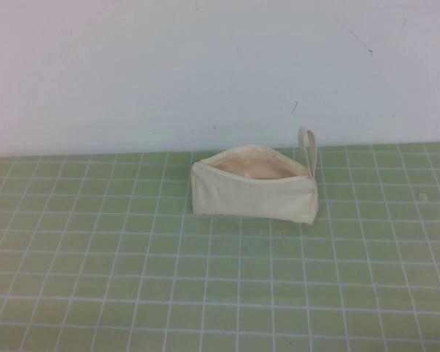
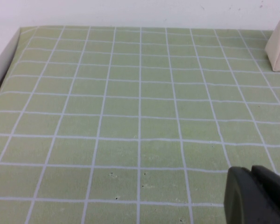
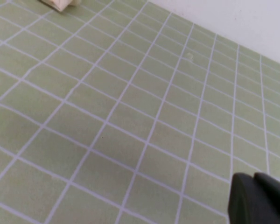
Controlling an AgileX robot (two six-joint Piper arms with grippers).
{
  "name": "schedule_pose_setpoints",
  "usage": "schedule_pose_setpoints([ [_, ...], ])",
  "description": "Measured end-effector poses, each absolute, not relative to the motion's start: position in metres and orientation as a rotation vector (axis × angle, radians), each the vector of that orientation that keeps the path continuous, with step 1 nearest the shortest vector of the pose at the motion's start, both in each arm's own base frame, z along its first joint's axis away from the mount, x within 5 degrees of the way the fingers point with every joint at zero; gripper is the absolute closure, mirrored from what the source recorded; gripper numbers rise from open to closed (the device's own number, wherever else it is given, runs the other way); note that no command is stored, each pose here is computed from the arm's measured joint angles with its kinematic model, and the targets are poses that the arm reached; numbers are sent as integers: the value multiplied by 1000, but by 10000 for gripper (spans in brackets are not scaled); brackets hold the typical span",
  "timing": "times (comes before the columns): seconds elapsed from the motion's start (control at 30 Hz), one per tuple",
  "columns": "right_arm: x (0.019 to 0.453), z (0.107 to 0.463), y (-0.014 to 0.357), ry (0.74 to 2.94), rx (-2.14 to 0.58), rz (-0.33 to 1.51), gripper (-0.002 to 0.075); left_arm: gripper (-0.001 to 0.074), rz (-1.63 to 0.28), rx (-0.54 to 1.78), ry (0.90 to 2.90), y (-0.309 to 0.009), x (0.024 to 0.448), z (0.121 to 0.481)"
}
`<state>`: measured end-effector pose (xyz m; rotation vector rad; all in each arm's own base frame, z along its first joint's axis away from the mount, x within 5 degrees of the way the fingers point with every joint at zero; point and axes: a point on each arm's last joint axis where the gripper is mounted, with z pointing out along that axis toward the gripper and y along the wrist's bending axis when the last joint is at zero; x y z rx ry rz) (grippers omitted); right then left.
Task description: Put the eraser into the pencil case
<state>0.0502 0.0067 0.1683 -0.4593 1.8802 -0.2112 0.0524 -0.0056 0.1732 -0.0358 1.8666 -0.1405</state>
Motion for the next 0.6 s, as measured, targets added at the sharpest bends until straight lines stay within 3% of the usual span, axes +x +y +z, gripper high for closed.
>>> schedule_pose_setpoints([
  [0.6, 51, 169, 3, 1924, -101, -19, 727, 736, -141, -36, 1867, -6, 52, 173],
])
